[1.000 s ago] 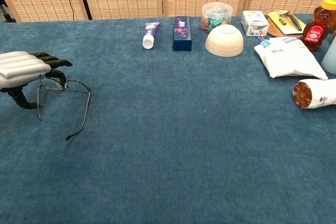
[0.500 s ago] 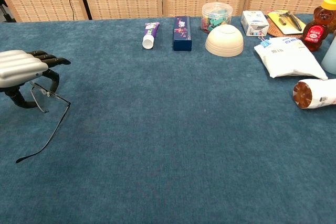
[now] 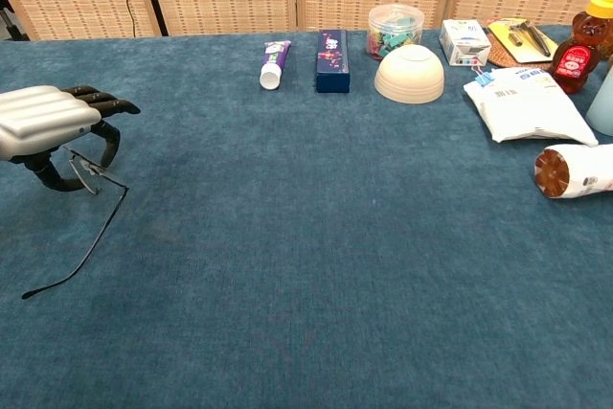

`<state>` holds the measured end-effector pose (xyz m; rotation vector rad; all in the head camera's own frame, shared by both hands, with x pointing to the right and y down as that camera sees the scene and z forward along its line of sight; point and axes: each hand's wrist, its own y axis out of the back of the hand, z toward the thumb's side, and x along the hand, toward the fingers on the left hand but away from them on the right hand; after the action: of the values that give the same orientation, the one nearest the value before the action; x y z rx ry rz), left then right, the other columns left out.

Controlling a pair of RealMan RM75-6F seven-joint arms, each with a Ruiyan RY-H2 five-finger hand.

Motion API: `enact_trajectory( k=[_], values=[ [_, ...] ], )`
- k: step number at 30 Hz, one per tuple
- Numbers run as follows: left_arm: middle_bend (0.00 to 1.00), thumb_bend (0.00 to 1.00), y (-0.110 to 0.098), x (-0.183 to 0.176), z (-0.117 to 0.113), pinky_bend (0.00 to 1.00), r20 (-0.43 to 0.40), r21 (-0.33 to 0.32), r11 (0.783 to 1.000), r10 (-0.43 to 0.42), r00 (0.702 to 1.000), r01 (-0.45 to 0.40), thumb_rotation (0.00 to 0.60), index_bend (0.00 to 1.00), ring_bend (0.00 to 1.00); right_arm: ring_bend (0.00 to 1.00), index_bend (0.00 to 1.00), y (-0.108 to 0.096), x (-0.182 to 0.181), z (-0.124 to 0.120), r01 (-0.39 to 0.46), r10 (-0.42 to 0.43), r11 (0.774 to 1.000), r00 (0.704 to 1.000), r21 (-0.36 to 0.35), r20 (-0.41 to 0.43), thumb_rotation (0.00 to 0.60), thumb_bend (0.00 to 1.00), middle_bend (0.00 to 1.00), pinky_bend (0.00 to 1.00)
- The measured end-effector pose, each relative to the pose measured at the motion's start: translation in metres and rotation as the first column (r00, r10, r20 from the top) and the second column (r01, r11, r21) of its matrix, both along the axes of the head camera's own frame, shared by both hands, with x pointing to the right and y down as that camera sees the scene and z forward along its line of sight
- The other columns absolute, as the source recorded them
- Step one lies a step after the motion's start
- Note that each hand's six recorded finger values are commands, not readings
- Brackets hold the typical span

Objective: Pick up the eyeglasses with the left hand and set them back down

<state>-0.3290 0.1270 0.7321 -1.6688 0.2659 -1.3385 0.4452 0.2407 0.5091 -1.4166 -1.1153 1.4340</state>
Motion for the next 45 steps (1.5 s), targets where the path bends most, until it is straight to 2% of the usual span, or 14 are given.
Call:
enact_trajectory(
  k=[6,14,16,20,27,30,34,40,45],
  values=[
    [0.07,0.26,-0.005,0.016,-0.001,0.0,-0.026,0.017,1.0,0.01,1.0,-0.009,0.6,0.5,0.0,0.31,0.38,0.0,0.002,0.0,-0.004,0.004,1.0,1.0,0.001,-0.003,0.6,0.43,0.23,0.38],
    [0.07,0.24,-0.012,0.044,0.001,0.0,-0.053,0.024,0.999,0.044,0.998,-0.043,0.6,0.38,0.0,0.31,0.38,0.001,0.004,-0.001,-0.01,0.01,1.0,1.0,0.004,-0.003,0.6,0.43,0.23,0.38],
    [0.07,0.24,-0.014,0.051,0.0,0.0,-0.068,0.027,0.999,0.045,0.997,-0.043,0.6,0.34,0.0,0.31,0.38,0.002,0.004,-0.002,-0.011,0.011,1.0,1.0,0.007,-0.003,0.6,0.43,0.23,0.38],
    [0.01,0.24,-0.013,0.062,-0.004,0.0,-0.098,0.03,0.999,0.049,0.994,-0.046,0.6,0.17,0.0,0.31,0.38,0.003,0.005,-0.004,-0.014,0.014,1.0,1.0,0.011,-0.005,0.6,0.43,0.23,0.38],
    [0.0,0.24,-0.007,0.061,-0.014,0.0,-0.107,0.004,0.999,0.047,0.993,-0.047,0.6,0.06,0.0,0.31,0.38,0.002,0.005,-0.005,-0.01,0.01,1.0,1.0,0.014,0.001,0.6,0.43,0.23,0.38],
    [0.0,0.24,-0.004,0.055,-0.021,0.0,-0.119,0.007,1.0,0.024,0.993,-0.024,0.6,0.05,0.0,0.31,0.38,0.002,0.005,-0.005,-0.009,0.009,1.0,1.0,0.015,0.002,0.6,0.43,0.23,0.38],
    [0.0,0.24,-0.005,0.045,-0.037,0.0,-0.154,0.047,0.999,-0.008,0.988,0.016,0.6,0.06,0.0,0.31,0.38,0.002,0.004,-0.004,-0.005,0.005,1.0,1.0,0.015,0.006,0.6,0.43,0.23,0.38],
    [0.0,0.24,0.003,0.043,-0.064,0.0,-0.209,0.117,0.993,0.033,0.977,-0.009,0.6,0.06,0.0,0.31,0.38,0.0,0.0,-0.001,0.007,-0.008,1.0,1.0,0.014,0.018,0.6,0.43,0.23,0.38],
    [0.0,0.24,0.017,0.044,-0.086,0.0,-0.287,0.105,0.995,0.028,0.958,0.002,0.6,0.06,0.0,0.31,0.38,-0.001,-0.004,-0.001,0.016,-0.017,1.0,1.0,0.018,0.023,0.6,0.43,0.23,0.38]
  ],
)
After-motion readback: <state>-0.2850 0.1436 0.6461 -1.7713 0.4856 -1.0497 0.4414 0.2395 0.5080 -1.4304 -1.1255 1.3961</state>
